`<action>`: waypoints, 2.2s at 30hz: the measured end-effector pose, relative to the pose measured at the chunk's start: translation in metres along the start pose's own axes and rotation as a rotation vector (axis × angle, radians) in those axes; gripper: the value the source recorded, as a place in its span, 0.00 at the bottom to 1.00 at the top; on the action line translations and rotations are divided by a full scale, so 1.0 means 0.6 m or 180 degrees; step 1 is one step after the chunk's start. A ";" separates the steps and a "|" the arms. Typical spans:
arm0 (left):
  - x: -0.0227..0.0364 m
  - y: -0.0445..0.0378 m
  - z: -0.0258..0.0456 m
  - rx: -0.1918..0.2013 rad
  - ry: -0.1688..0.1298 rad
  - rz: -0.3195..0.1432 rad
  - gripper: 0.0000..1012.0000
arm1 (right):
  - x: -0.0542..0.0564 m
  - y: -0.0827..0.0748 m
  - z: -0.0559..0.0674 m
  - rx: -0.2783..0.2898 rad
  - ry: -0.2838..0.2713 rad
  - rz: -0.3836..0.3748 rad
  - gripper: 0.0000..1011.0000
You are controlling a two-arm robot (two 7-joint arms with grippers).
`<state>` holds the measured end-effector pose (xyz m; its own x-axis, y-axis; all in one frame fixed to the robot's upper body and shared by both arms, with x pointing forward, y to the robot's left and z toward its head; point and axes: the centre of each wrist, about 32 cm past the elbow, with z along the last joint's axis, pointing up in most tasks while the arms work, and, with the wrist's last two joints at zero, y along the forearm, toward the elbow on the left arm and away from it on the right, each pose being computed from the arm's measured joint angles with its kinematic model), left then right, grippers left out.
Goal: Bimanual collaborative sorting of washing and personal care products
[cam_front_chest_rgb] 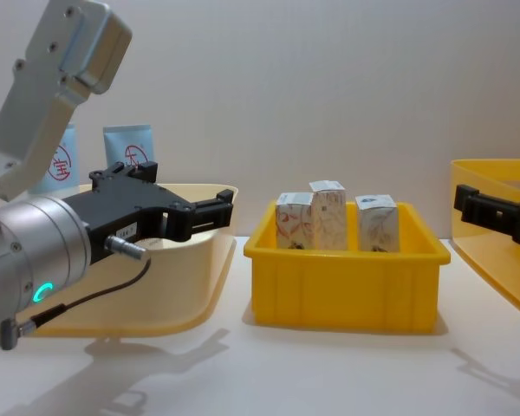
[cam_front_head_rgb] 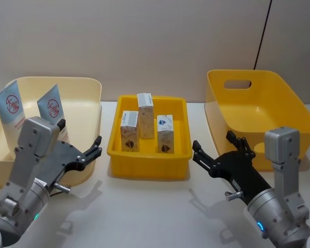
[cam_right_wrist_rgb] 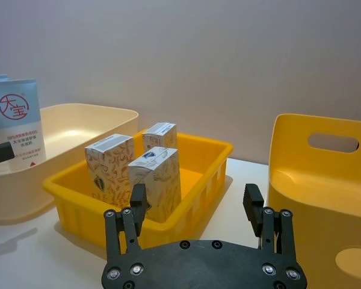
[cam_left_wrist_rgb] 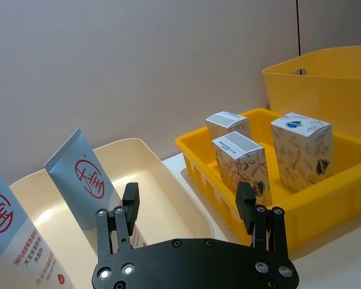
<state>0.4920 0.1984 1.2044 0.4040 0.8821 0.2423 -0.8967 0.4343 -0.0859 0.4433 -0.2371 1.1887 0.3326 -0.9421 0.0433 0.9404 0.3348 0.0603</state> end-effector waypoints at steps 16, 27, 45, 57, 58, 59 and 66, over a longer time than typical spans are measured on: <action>0.0311 0.017 0.010 0.0028 0.0068 0.0053 0.99 | 0.000 0.000 0.000 0.0000 0.0000 0.0000 0.99; 0.0564 0.041 0.018 0.0083 0.0295 0.0176 0.99 | 0.000 0.000 0.000 0.0000 0.0000 0.0000 0.99; 0.0829 0.038 0.010 0.0210 0.1095 0.0242 0.99 | 0.000 0.000 0.000 0.0000 0.0000 0.0000 0.99; 0.0993 0.004 -0.006 0.0235 0.1356 0.0272 0.99 | 0.000 0.000 0.000 0.0000 0.0000 0.0000 0.99; 0.0999 0.002 -0.008 0.0244 0.1365 0.0276 0.99 | 0.000 0.000 0.000 0.0000 0.0000 0.0000 0.99; 0.1022 -0.003 -0.010 0.0254 0.1376 0.0285 0.99 | 0.000 0.000 0.000 0.0000 0.0000 0.0000 0.99; 0.1097 -0.023 -0.015 0.0259 0.1379 0.0296 0.99 | 0.000 0.000 0.000 0.0000 0.0000 0.0000 0.99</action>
<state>0.5329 0.2520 1.2126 0.3440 0.9193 -0.1912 -0.9371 0.3490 -0.0077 0.4433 -0.2371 1.1887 0.3326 -0.9421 0.0433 0.9404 0.3348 0.0603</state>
